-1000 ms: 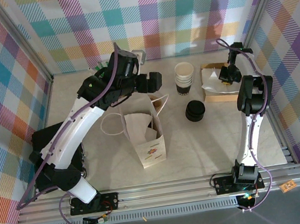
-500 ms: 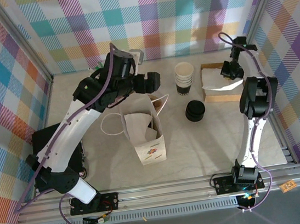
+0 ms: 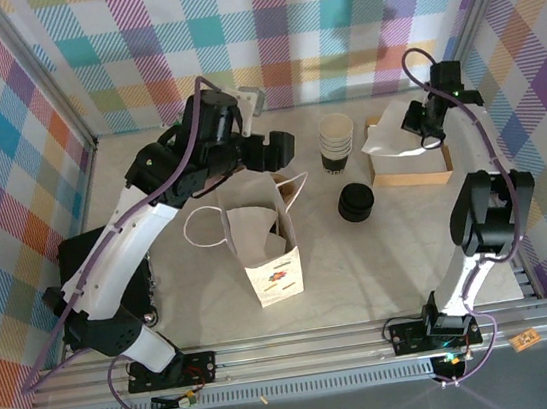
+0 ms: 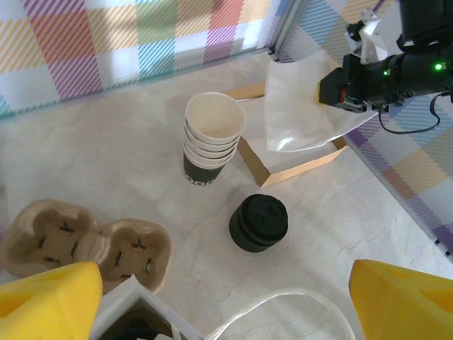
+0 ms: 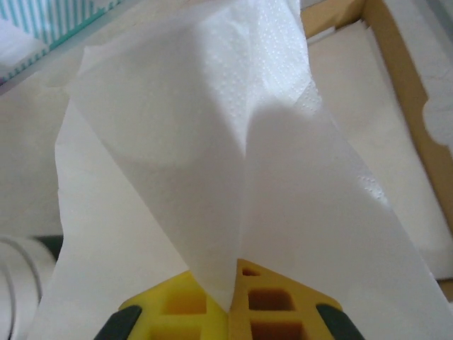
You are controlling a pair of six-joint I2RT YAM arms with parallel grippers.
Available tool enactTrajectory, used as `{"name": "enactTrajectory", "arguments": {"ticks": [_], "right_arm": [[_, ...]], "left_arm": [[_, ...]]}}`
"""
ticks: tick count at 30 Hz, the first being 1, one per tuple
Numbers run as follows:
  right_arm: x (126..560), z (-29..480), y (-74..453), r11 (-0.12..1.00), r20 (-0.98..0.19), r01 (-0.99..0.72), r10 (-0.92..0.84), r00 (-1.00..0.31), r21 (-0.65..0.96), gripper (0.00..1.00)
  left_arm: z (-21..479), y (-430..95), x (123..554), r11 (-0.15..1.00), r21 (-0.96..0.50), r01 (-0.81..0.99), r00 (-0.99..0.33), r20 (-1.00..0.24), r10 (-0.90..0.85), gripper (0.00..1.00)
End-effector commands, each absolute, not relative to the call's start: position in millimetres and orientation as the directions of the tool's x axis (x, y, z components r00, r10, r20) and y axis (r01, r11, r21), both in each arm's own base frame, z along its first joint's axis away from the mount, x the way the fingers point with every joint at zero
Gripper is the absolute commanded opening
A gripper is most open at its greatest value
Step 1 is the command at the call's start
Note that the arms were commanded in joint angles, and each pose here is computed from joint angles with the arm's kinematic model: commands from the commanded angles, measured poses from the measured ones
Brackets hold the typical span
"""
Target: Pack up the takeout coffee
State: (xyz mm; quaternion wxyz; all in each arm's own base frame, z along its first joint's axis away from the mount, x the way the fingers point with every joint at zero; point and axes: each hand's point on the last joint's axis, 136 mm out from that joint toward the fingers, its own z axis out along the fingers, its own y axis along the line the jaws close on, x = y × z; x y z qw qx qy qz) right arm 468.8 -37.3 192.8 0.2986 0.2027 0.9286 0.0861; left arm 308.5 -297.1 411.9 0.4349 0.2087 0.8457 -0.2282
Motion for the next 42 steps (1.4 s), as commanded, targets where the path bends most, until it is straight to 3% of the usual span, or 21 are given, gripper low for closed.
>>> {"name": "enactTrajectory", "arguments": {"ticks": [1,9,15,23,31,37,42], "right_arm": [[462,241,-4,0.888,-0.594,0.241,0.445,-0.67,0.392,0.0],[386,322,72,0.86,-0.676,0.038,0.426,-0.601,0.509,0.0],[325,373,122,0.762,-0.647,-0.112,0.452,-0.615,0.638,0.0],[279,404,138,0.684,-0.615,-0.165,0.49,-0.618,0.71,0.0],[255,413,132,0.658,-0.592,-0.154,0.52,-0.616,0.738,0.0],[248,414,132,0.642,-0.577,-0.147,0.534,-0.618,0.753,0.0],[245,417,131,0.635,-0.576,-0.152,0.54,-0.614,0.757,0.0]], "left_arm": [[429,-314,296,0.767,-0.065,0.638,-0.421,-0.864,0.277,0.9],[444,-356,286,0.676,-0.037,0.736,-0.327,-0.894,0.308,0.88],[431,-383,268,0.605,0.0,0.797,-0.286,-0.881,0.377,0.89],[404,-401,229,0.513,0.125,0.849,-0.204,-0.819,0.536,0.89],[374,-384,219,0.501,0.195,0.843,-0.204,-0.747,0.633,0.73],[367,-370,218,0.495,0.253,0.831,-0.17,-0.732,0.66,0.55],[371,-365,213,0.488,0.25,0.837,-0.154,-0.748,0.646,0.31]]}}
